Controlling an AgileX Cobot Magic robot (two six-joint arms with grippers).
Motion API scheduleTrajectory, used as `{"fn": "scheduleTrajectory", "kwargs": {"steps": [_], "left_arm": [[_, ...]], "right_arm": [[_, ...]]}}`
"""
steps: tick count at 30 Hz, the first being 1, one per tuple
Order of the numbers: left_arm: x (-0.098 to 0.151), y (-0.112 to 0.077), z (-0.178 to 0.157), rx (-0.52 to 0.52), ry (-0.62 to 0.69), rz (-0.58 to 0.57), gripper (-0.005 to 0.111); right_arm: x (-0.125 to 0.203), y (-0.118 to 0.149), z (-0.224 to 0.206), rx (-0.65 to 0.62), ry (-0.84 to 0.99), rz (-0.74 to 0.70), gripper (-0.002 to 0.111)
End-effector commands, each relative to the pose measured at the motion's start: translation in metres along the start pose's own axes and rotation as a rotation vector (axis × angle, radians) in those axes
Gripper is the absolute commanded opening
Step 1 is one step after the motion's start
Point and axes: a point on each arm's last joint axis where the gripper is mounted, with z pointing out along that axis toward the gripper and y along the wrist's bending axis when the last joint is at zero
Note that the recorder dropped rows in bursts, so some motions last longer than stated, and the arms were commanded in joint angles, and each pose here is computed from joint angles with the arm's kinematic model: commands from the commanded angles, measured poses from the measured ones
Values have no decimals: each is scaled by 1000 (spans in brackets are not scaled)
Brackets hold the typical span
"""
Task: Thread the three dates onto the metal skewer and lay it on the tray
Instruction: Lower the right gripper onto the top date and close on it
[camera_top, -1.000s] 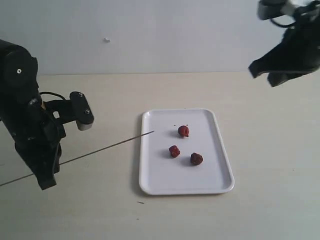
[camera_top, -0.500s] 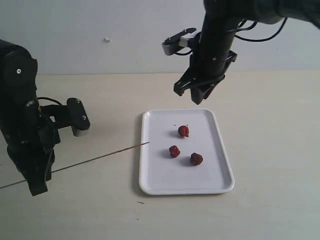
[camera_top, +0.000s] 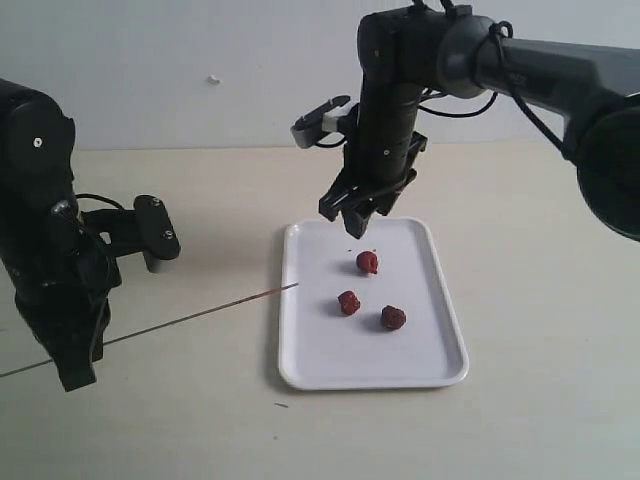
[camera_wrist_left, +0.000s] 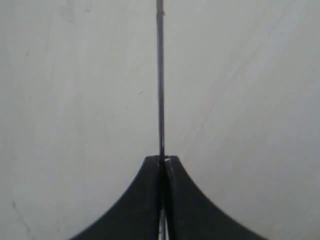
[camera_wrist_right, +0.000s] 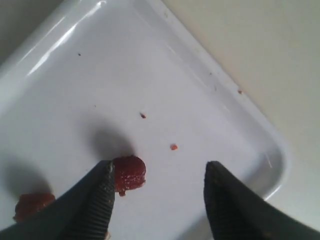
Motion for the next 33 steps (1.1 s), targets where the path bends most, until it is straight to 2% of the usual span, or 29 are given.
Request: {"fn": "scheduleTrajectory", "kwargs": {"steps": [1,7,33], "left_arm": [[-1,0,-1,0,-20,-11,0],[-2,0,-1,-5,-30,-12,0],[-3,1,-1,-14,-42,-12,0]], "right_arm": [[-1,2,10,-16,14,-9,54],[-2,8,25,-82,24,14,54],[8,11,41,-95,86,43,54]]}}
